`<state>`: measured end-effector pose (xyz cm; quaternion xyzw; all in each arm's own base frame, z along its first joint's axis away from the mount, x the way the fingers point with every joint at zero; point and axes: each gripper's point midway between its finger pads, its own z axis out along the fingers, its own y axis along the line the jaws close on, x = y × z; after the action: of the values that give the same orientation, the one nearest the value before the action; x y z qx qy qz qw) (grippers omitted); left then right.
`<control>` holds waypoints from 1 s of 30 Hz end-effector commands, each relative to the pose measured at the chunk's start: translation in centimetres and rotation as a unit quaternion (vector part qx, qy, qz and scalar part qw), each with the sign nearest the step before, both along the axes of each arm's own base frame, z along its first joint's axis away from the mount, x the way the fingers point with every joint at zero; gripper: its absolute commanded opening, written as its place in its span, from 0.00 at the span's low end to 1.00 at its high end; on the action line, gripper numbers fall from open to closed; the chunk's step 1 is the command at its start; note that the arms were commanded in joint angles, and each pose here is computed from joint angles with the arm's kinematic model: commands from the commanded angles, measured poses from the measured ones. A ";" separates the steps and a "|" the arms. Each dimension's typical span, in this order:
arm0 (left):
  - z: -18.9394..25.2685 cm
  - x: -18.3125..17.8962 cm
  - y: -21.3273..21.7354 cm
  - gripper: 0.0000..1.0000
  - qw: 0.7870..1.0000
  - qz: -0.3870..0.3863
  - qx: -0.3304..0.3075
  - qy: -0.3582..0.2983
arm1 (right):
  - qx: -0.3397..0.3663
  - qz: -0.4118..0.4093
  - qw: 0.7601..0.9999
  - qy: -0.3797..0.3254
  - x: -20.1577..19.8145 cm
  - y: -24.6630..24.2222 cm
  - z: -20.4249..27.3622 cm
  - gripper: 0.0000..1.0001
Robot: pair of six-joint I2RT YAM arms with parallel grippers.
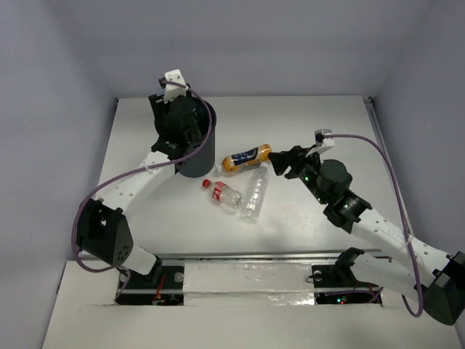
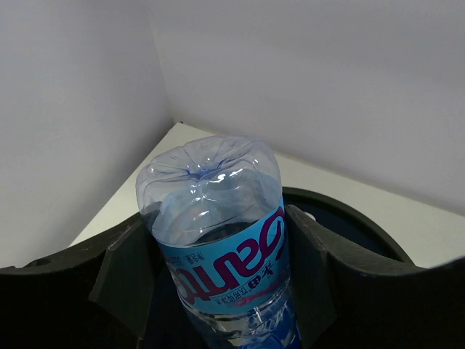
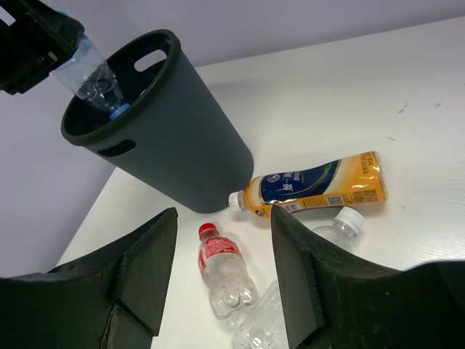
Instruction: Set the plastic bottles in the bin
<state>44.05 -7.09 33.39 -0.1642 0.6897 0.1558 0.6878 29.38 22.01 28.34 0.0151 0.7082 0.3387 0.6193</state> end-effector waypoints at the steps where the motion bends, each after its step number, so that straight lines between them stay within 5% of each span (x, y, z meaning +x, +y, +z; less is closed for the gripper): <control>1: 3.5 -1.2 -0.1 0.58 0.998 -0.005 -0.021 -0.060 | 0.024 -0.004 0.999 -0.027 0.2 -0.1 2.0 0.59; 10: 5.3 -2.6 -1.8 0.81 0.995 -0.053 -0.059 -0.067 | 0.016 -0.022 0.999 -0.019 0.7 -0.5 1.4 0.59; 15: 6.5 -4.3 -3.8 0.86 0.987 -0.112 -0.094 -0.063 | 0.006 -0.031 1.000 0.002 1.2 -0.5 0.4 0.48; 21: 7.2 -8.9 -8.0 0.78 0.959 -0.217 -0.178 -0.043 | -0.009 -0.052 0.996 0.066 2.6 -0.2 -2.4 0.23; 24: 5.5 -12.9 -11.3 0.70 0.940 -0.268 -0.212 -0.021 | -0.012 -0.051 0.994 0.101 2.7 0.2 -4.3 0.20; 27: 1.8 -16.0 -14.6 0.53 0.919 -0.314 -0.238 0.021 | -0.011 -0.059 0.990 0.129 2.7 0.2 -6.1 0.37; 28: -0.7 -16.8 -15.4 0.46 0.913 -0.317 -0.253 0.041 | -0.013 -0.062 0.988 0.144 2.6 0.2 -7.1 0.67; 30: -2.8 -18.6 -17.0 0.34 0.902 -0.333 -0.270 0.059 | -0.026 -0.063 0.984 0.166 2.6 0.4 -8.7 0.89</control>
<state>27.05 -22.37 35.23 -0.0769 0.7275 -0.2465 0.6357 31.38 22.60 19.99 0.0708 0.8019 0.2786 0.5238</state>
